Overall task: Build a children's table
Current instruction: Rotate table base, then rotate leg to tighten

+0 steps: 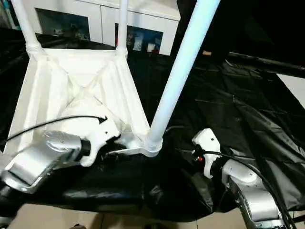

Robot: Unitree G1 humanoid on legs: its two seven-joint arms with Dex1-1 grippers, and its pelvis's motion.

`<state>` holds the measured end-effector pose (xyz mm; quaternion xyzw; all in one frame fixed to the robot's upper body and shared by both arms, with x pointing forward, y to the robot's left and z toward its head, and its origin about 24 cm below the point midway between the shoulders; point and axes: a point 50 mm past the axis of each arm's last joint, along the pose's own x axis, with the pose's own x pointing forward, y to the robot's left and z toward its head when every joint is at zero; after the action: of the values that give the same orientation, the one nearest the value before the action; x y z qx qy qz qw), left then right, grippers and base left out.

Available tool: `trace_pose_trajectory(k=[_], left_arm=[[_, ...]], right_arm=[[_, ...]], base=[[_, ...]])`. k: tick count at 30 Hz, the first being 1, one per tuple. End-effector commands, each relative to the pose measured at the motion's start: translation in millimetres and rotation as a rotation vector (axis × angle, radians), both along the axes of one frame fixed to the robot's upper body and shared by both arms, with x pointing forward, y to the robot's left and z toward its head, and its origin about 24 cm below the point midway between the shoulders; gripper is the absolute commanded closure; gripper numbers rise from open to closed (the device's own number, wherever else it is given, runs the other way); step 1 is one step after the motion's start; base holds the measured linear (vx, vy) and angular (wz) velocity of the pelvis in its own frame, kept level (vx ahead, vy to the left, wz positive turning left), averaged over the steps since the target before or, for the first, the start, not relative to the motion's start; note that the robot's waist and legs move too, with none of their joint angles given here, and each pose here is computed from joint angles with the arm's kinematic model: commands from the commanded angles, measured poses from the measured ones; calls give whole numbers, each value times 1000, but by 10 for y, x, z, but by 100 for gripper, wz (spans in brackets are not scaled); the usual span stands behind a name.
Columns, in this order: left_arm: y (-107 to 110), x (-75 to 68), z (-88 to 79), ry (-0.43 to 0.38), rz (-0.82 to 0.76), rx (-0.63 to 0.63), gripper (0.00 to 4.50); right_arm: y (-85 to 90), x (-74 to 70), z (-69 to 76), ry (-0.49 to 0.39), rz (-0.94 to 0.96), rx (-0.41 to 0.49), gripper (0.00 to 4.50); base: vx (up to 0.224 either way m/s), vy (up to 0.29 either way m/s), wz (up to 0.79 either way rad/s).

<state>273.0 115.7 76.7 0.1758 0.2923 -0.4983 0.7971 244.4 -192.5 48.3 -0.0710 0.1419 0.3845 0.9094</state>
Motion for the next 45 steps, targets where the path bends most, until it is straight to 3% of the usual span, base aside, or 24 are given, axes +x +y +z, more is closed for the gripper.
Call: trace_pose_trajectory(k=[1,9,11,15,21,23,25,29,31,45], left_arm=[[6,37,-42,-8,22,19,332],[-10,58,-45,21,-20,4,389],[-9,58,-60,32,-46,16,423],[6,30,-115,56,-113,75,444],[8,24,-154,54,-186,114,444],[6,-40,-167,53,-321,129,444],[-14,-42,-148,36,-349,115,444],[-53,-24,-101,12,-369,96,444],[-62,-19,-75,9,-371,84,444],[-33,-20,-102,12,-394,78,444]], right_arm=[[-25,4,30,-10,-4,-7,76],[-44,-16,20,3,15,-8,76],[-45,-16,15,6,23,-12,76],[-46,8,22,-2,36,-18,76],[13,29,65,-15,117,22,76],[45,-7,49,0,208,13,76],[57,-14,32,11,233,11,76],[97,20,-47,5,265,-54,76],[151,103,-76,-23,253,-70,76],[344,220,-76,-69,326,6,76]], base=[[0,0,0],[0,0,0],[0,0,0],[0,0,0],[0,0,0],[0,0,0],[0,0,0],[0,0,0],[0,0,0],[0,0,0]])
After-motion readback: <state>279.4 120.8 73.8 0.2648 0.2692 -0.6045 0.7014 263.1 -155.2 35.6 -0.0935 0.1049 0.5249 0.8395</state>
